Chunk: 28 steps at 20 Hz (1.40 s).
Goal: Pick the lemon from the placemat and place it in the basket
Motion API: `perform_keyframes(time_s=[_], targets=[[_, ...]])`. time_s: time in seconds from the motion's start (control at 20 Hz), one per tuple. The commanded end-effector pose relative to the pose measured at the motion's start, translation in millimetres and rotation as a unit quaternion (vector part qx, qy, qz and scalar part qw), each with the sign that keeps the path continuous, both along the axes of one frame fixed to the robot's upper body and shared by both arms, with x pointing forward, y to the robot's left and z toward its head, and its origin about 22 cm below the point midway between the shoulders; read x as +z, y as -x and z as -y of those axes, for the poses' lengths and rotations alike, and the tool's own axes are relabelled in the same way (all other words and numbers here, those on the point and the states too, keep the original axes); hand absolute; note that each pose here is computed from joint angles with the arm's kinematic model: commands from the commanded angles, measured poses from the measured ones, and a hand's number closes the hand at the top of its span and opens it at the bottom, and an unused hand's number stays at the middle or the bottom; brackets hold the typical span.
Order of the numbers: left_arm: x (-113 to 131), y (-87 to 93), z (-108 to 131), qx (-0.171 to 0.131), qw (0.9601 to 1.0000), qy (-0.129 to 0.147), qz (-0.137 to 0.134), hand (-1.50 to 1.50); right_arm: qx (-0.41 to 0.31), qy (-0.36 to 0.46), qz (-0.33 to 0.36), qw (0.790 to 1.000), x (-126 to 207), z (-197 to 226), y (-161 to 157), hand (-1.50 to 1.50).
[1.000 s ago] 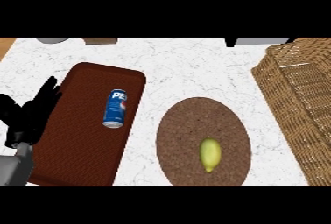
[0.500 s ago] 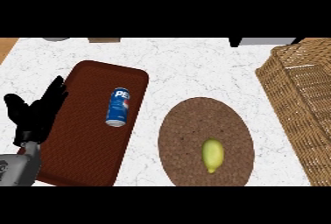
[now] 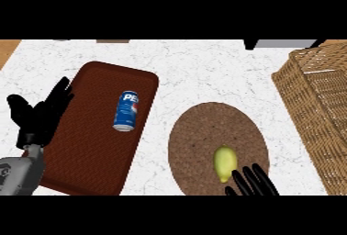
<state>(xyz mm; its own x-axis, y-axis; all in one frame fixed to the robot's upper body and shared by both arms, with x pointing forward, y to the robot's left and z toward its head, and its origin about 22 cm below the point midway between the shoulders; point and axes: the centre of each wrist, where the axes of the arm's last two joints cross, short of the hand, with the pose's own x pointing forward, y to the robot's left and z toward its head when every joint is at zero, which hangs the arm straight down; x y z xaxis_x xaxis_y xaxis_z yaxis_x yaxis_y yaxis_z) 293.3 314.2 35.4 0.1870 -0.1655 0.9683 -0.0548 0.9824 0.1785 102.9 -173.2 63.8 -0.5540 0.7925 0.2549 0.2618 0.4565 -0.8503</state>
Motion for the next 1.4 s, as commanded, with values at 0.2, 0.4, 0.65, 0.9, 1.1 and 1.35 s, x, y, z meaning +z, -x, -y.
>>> perform_keyframes(time_s=[0.2, 0.4, 0.65, 0.9, 1.1, 1.35], targets=[[-8.6, -6.0, -2.1, 0.002, 0.9999, 0.000, 0.011, 0.00, -0.028, 0.026, -0.032, 0.999, -15.0, -16.9, -43.6, -1.50], [5.9, 3.8, -1.3, 0.014, 0.9999, 0.000, 0.007, 0.00, -0.042, 0.041, -0.056, 0.997, -27.5, 7.6, -61.9, -1.50], [6.8, -5.4, 5.1, 0.002, 1.0000, -0.004, -0.004, 0.00, -0.046, 0.051, -0.064, 0.996, -29.9, -0.5, -40.2, -1.50], [6.0, 7.6, -15.9, 0.006, 1.0000, 0.004, 0.002, 0.00, -0.031, 0.041, -0.054, 0.997, -36.3, 11.0, -52.7, -1.50], [3.7, 11.1, -3.6, 0.011, 0.9999, -0.002, 0.004, 0.00, 0.005, 0.050, -0.075, 0.996, -41.3, 32.4, -53.9, -1.50], [-6.3, 1.3, -11.7, 0.007, 1.0000, -0.004, -0.004, 0.00, 0.019, 0.056, -0.069, 0.996, -60.8, 9.7, -43.2, -1.50]])
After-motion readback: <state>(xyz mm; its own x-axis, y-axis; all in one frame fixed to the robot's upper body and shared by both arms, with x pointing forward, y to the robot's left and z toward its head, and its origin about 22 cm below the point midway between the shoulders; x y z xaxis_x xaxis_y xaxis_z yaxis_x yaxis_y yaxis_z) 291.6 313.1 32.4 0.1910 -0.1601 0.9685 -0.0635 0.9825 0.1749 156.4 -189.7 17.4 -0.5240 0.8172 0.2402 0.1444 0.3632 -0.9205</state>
